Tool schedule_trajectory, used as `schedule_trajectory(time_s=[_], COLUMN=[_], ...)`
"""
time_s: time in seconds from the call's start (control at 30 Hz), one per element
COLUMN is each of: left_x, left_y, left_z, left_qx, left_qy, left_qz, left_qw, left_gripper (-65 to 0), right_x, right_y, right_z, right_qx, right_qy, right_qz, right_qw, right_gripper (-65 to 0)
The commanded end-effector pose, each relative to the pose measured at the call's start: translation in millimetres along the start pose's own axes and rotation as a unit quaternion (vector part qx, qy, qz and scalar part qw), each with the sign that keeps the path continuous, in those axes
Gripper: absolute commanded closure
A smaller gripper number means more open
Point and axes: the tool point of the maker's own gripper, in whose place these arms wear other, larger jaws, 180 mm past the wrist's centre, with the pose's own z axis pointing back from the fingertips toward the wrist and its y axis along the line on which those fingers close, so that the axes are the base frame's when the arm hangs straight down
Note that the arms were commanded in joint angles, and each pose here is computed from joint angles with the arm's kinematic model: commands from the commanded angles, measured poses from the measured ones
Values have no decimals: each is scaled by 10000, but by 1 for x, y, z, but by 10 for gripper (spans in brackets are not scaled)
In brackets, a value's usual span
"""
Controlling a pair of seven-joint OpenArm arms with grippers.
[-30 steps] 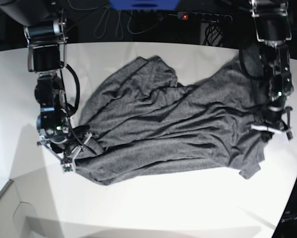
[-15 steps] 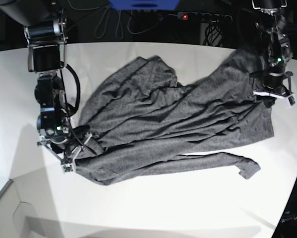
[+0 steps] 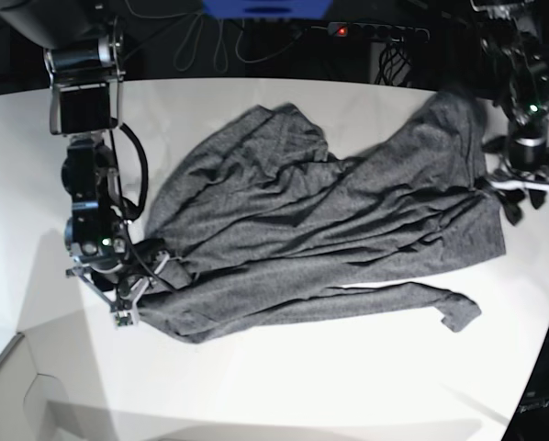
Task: Layout the t-shirt on the table in an organized manner, then fold the t-shirt properly
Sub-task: 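Lift and pull the shirt with both grippers to spread it flat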
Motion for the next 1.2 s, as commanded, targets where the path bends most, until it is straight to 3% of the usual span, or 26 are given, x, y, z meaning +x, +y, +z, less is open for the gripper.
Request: schedule_trajectory(time_s=[0.0, 0.17, 0.3, 0.53, 0.77, 0.83, 1.0, 1.17], left_x=[13, -10, -18, -22, -48, -52, -46, -28], left_y=[3, 20, 10, -13, 2, -1, -5, -14], left_z=[-11, -49, -74, -98, -114, -119, -123, -131], left_qx=[48, 413, 393, 210, 523, 517, 504, 432], left_qy=[-184, 170, 385, 580, 1062, 1166, 1118, 952], left_qz=[102, 507, 611, 531, 684, 495, 410, 452], left_qw=[9998, 9977, 9966, 9967, 9906, 9906, 9916, 9935], left_gripper=[-325, -325, -325, -325, -324, -282, 0, 0], right_x=[19, 8, 4, 1, 4, 12, 19, 14], right_y=[-7, -4, -3, -3, -7, -8, -4, 16], right_z=[4, 3, 3, 3, 4, 9, 19, 19], right_qx=[-57, -31, -24, -31, -64, -81, -76, 115], right_qy=[-248, -151, -121, -89, -131, -252, -240, -20], right_qz=[33, 46, 48, 57, 57, 63, 82, 102], right_qw=[9997, 9999, 9999, 9999, 9999, 9996, 9996, 9999], right_gripper=[-215, -215, -215, -215, -215, -215, -305, -348])
